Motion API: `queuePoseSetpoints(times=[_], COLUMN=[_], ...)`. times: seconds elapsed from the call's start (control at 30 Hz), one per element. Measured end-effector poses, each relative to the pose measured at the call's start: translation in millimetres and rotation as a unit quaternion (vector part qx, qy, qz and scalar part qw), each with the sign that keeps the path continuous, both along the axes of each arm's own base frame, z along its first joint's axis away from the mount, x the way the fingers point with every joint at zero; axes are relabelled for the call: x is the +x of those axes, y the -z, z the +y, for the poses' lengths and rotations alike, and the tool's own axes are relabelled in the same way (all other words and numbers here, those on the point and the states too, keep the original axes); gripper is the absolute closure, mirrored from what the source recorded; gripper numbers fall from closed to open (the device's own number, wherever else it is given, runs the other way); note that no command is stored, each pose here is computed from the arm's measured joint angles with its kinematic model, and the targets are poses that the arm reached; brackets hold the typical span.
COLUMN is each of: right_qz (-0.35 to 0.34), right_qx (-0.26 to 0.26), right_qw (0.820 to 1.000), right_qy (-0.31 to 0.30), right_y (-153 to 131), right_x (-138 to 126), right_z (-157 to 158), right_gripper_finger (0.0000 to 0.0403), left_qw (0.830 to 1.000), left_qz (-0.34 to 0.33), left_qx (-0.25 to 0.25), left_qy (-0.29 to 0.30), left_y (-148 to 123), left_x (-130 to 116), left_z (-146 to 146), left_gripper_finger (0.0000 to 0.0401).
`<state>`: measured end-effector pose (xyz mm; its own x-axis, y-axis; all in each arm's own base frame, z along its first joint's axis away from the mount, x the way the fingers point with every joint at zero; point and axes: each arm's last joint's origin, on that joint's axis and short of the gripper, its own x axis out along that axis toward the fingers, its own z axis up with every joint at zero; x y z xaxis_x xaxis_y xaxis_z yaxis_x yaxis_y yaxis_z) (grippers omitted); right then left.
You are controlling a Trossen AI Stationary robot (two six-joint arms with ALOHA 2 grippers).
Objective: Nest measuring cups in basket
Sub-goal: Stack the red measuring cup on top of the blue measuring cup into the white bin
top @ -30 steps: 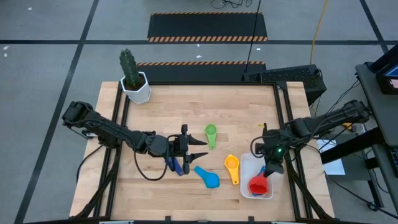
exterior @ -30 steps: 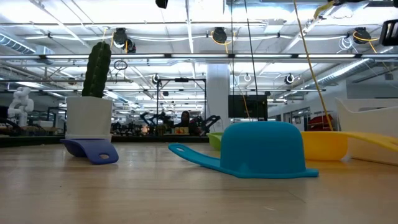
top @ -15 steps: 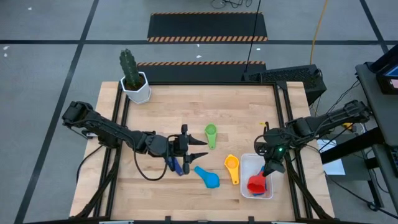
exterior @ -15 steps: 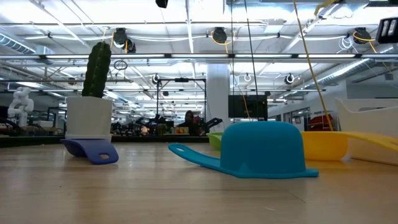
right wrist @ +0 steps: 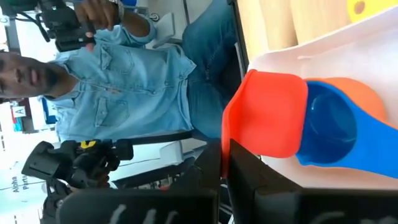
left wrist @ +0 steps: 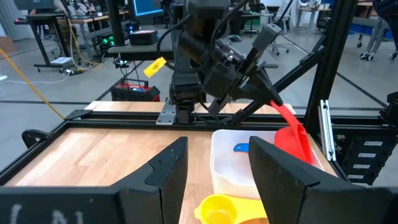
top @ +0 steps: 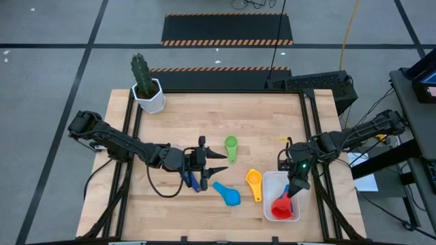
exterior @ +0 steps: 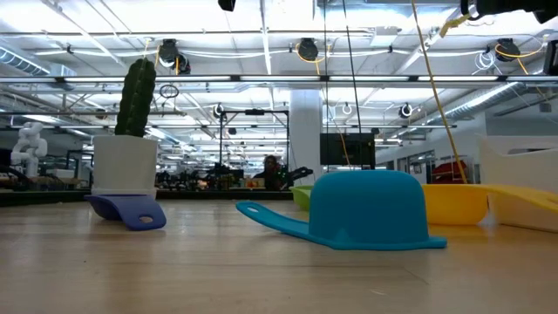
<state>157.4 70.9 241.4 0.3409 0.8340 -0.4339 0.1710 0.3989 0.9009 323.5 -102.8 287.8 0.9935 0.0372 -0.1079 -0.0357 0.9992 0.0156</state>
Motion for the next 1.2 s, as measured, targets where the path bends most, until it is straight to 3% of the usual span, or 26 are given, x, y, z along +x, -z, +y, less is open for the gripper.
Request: queuePoseSetpoints(times=[0.33, 0.8, 1.2], right_qz=[0.021, 0.06, 0.096], right_qx=[-0.013, -0.04, -0.086], right_qw=[1.0, 0.997, 0.991], right_qy=[0.0, 0.009, 0.034], right_y=[4.1, 11.0, 18.2], right_x=[-2.9, -8.0, -13.2], right_z=[-1.1, -3.6, -7.1], right_gripper_finger=[0.039, 0.0338, 0.032], left_qw=[1.0, 1.0, 1.0], left_qz=[-0.001, -0.002, -0.012], left_qx=[0.0, -0.001, -0.001], left_qy=[0.0, 0.0, 0.0], left_y=[-0.2, -0.5, -2.5], left_x=[0.0, 0.1, 0.2], left_z=[0.0, 0.0, 0.0], left_gripper_finger=[0.0229, 0.0229, 0.0229])
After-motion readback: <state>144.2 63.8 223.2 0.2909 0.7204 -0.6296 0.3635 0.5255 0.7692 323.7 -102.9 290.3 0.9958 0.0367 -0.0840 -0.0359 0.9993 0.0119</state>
